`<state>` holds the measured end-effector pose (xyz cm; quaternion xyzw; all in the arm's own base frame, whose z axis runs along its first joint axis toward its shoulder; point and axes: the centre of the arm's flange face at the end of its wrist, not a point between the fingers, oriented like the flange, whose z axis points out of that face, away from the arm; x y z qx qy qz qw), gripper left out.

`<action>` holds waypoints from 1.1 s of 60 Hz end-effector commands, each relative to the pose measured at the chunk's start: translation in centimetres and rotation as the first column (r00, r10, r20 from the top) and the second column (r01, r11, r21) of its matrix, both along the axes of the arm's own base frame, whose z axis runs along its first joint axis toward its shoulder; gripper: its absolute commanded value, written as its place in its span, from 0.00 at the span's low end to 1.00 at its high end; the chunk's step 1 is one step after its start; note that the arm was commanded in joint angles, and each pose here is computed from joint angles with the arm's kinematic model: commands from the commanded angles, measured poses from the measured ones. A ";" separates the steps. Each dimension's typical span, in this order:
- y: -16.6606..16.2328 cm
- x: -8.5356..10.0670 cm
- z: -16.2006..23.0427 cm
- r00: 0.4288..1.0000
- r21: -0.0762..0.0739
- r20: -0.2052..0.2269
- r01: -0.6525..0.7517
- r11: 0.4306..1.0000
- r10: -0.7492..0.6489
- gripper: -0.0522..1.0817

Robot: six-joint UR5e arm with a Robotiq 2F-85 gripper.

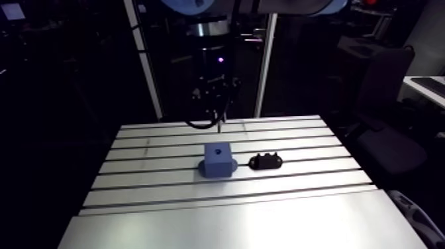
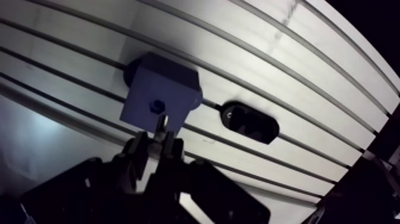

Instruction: Pick up the M10 bolt and insert it into the hex recess until seated.

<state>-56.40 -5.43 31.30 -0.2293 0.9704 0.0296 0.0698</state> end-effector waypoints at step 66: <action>-1.1 0.6 -3.0 0.992 -0.028 0.053 -0.110 0.994 0.111 0.96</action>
